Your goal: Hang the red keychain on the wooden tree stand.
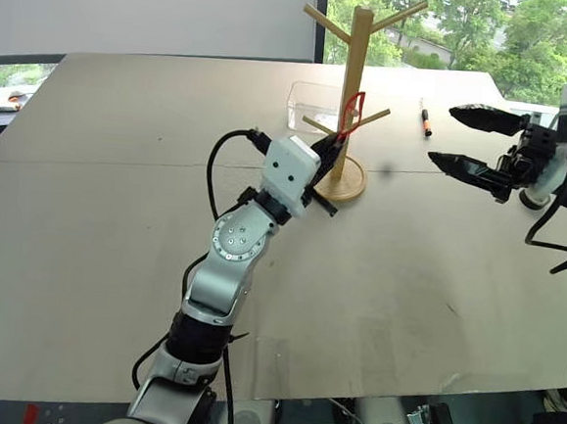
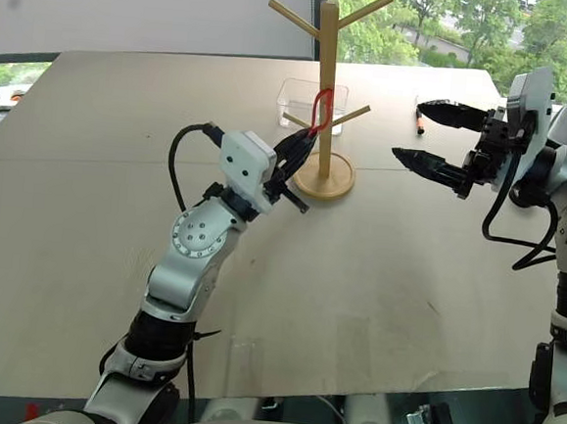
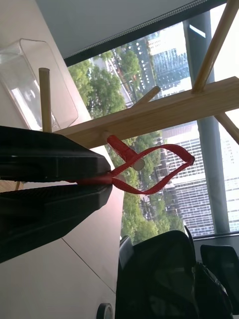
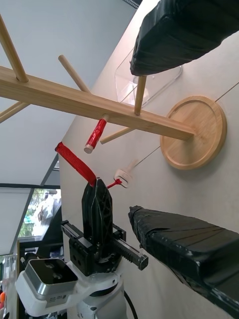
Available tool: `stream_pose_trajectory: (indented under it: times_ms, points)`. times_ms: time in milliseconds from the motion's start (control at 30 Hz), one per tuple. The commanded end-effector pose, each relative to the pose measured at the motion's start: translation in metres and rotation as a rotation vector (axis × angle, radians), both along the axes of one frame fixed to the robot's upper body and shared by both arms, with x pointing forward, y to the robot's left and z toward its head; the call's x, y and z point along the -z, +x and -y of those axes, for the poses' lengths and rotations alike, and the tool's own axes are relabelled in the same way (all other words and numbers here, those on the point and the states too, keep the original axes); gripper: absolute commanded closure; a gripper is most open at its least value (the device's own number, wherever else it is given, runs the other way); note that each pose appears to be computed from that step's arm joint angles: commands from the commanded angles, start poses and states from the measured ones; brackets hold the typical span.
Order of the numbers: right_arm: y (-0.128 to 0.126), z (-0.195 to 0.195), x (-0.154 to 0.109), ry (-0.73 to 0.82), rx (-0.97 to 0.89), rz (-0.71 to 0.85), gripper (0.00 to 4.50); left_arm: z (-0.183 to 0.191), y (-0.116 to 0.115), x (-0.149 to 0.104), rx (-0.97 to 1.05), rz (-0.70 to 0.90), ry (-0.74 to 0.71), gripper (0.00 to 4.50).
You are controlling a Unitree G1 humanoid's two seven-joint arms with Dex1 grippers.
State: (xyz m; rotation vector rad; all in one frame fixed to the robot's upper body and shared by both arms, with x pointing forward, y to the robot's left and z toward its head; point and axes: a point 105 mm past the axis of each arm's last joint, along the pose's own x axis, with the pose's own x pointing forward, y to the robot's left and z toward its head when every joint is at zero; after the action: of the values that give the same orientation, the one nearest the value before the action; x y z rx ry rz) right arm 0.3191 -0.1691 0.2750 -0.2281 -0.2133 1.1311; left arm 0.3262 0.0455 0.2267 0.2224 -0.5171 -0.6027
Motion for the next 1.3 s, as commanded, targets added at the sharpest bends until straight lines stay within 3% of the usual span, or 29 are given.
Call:
stream_pose_trajectory:
  times_ms: [33, 833, 933, 1167, 1300]
  points:
    - [-0.008, 0.005, -0.015, 0.002, 0.018, 0.066, 0.0, 0.005, 0.0, -0.011, -0.002, 0.039, -0.016, 4.47]
    - [-0.008, 0.008, -0.012, -0.013, 0.046, 0.071, 0.0, 0.012, 0.032, -0.002, -0.119, -0.014, 0.035, 4.47]
    - [-0.008, 0.008, -0.012, -0.014, 0.05, 0.071, 0.0, 0.012, 0.034, -0.004, -0.125, -0.013, 0.02, 3.44]
    - [-0.005, 0.01, -0.005, 0.002, 0.076, 0.054, 0.0, 0.01, 0.033, 0.002, -0.116, -0.046, 0.002, 0.16]
    - [0.01, 0.018, 0.007, 0.072, 0.187, 0.017, 0.0, -0.011, 0.035, 0.013, -0.175, -0.115, -0.064, 0.07]
